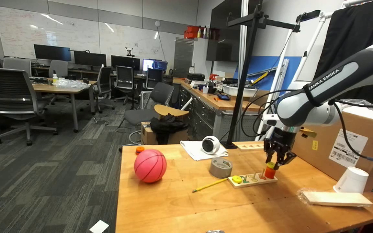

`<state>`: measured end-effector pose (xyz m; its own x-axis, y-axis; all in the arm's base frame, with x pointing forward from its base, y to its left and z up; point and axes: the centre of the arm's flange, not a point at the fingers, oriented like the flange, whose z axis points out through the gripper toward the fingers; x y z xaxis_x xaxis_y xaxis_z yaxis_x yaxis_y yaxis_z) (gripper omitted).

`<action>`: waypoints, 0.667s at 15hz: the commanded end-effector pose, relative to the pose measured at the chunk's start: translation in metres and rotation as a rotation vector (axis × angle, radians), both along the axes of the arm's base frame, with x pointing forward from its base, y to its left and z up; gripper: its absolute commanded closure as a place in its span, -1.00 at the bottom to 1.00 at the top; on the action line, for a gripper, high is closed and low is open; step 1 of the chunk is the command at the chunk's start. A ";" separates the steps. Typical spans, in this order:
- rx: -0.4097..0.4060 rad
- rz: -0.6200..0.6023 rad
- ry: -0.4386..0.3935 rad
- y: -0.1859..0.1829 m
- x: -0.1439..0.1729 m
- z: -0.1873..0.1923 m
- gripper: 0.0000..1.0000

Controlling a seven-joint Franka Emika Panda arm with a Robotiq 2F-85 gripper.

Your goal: Move the right and middle blocks blocks to the first right position, respectively

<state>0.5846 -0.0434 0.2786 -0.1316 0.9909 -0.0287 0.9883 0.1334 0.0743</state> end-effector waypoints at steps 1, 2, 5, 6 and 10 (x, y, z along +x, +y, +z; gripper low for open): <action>-0.027 0.011 0.007 -0.006 0.007 -0.004 0.66; -0.032 0.013 0.008 -0.008 0.007 -0.004 0.66; -0.043 0.016 0.012 -0.013 0.005 -0.006 0.66; -0.043 0.016 0.013 -0.013 0.004 -0.007 0.66; -0.037 0.018 0.014 -0.008 0.002 -0.008 0.66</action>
<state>0.5851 -0.0522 0.2716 -0.1450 0.9879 -0.0544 0.9873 0.1481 0.0580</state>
